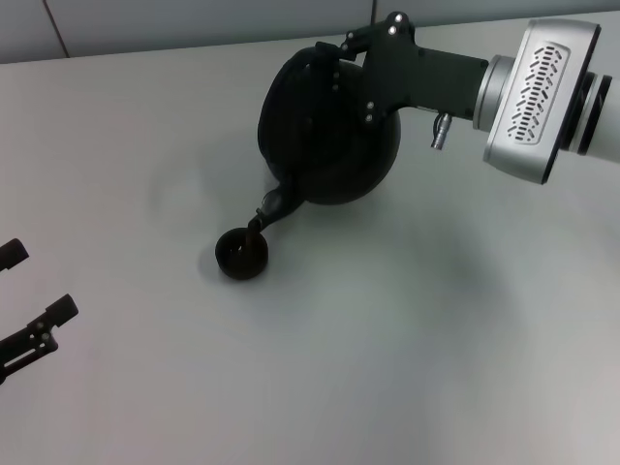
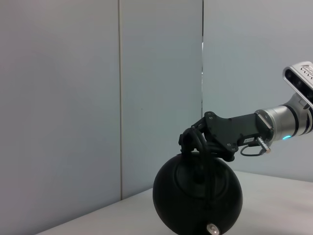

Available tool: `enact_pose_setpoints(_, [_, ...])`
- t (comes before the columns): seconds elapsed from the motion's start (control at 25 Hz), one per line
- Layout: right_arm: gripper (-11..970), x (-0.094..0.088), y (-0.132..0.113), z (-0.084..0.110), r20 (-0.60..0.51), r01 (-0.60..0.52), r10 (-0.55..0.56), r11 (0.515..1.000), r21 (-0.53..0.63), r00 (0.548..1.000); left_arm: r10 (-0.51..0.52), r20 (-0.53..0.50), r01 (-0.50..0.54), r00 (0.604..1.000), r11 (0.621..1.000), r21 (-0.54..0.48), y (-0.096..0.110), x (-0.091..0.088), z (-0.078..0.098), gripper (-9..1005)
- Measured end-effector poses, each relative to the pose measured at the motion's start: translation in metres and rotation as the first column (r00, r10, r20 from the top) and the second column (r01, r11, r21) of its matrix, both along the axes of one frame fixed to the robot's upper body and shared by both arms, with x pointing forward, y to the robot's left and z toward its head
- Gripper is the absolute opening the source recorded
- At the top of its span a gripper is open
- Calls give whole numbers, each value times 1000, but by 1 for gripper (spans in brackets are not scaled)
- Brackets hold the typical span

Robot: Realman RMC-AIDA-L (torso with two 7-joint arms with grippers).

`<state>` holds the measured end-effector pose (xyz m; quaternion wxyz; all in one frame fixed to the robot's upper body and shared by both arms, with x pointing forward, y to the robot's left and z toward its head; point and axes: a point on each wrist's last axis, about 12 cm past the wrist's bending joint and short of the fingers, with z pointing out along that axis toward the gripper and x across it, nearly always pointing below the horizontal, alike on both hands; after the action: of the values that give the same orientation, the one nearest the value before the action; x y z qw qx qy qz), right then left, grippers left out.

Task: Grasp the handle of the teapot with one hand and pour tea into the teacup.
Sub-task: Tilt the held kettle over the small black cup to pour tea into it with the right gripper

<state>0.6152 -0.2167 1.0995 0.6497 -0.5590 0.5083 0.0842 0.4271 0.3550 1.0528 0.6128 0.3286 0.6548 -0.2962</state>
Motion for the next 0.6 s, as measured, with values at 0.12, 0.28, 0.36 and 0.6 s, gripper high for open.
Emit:
enact_pose_setpoints(0.12, [87,1,1,1,12,-4,4,1000,-8,1000,0,-2,0,1000,1000,-5,-1,0,-1,826])
enact_pose_setpoints(0.28, [87,2,2,2,23,-5,5,1000,-18,1000,-1,-3,1,1000,1000,-13,-2,-1,-1,826])
enact_pose_setpoints(0.36, [87,3,4,2,25,-10,10,1000,-28,1000,-1,-2,1,1000,1000,-13,-2,0,-1,826])
enact_pose_setpoints(0.6, [87,4,6,1,21,-15,16,999,-41,1000,2,3,-2,1000,1000,-15,-2,0,-1,826])
